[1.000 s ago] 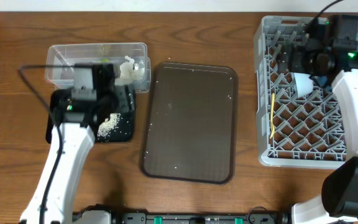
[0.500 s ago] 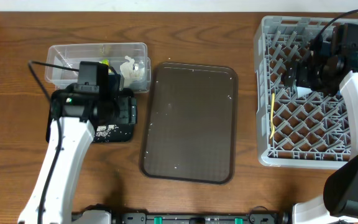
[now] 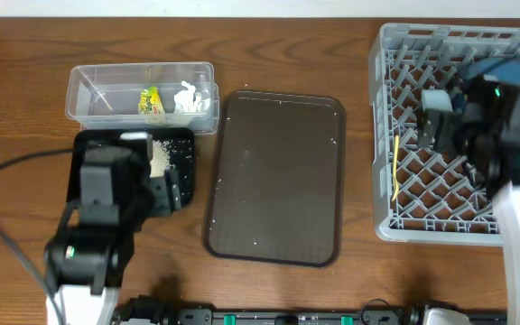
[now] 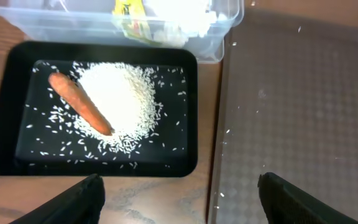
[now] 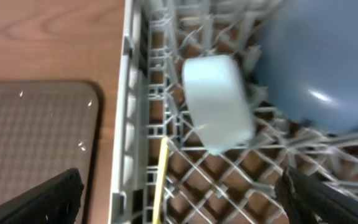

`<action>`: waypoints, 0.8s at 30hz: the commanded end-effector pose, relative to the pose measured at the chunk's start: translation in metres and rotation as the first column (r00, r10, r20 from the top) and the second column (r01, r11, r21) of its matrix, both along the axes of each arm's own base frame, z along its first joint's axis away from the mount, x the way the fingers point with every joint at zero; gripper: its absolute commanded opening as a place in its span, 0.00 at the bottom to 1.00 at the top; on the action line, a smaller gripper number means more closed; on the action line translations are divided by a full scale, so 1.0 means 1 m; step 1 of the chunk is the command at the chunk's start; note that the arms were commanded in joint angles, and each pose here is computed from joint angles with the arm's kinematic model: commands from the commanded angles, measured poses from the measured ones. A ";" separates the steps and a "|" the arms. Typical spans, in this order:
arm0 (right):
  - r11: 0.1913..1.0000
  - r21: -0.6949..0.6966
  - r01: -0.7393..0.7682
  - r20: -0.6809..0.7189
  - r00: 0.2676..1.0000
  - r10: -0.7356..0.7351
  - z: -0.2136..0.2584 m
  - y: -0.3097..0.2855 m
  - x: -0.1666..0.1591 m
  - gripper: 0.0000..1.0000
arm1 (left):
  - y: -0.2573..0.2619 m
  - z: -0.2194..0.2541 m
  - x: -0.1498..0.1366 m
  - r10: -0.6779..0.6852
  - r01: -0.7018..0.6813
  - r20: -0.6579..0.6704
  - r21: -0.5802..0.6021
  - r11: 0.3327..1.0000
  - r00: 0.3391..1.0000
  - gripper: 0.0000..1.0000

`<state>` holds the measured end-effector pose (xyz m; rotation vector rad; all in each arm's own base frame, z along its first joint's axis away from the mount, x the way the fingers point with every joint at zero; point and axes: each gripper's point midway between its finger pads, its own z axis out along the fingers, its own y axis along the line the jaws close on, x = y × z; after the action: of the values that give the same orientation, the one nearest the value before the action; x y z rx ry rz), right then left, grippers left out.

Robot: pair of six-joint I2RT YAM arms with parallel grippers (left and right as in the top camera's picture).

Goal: Sort waste into correct bins and load items into the dishwasher rack

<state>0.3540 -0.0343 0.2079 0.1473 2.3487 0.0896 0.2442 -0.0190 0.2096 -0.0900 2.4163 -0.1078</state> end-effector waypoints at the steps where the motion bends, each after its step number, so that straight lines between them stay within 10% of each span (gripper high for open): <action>1: 0.994 -0.040 0.107 0.048 0.993 -0.105 0.000 -0.014 -0.022 0.99 | 0.004 0.003 -0.009 0.037 -0.037 0.035 -0.007 0.999 0.999 0.90; 24: 0.993 -0.041 0.106 -0.012 0.994 -0.107 -0.019 -0.010 -0.049 0.99 | 0.004 0.009 0.001 0.037 -0.036 0.076 -0.012 0.999 0.996 0.95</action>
<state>0.3072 -0.0424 0.1905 0.2277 2.3494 -0.0023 0.2457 -0.0173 0.2228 -0.1197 2.3295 -0.1171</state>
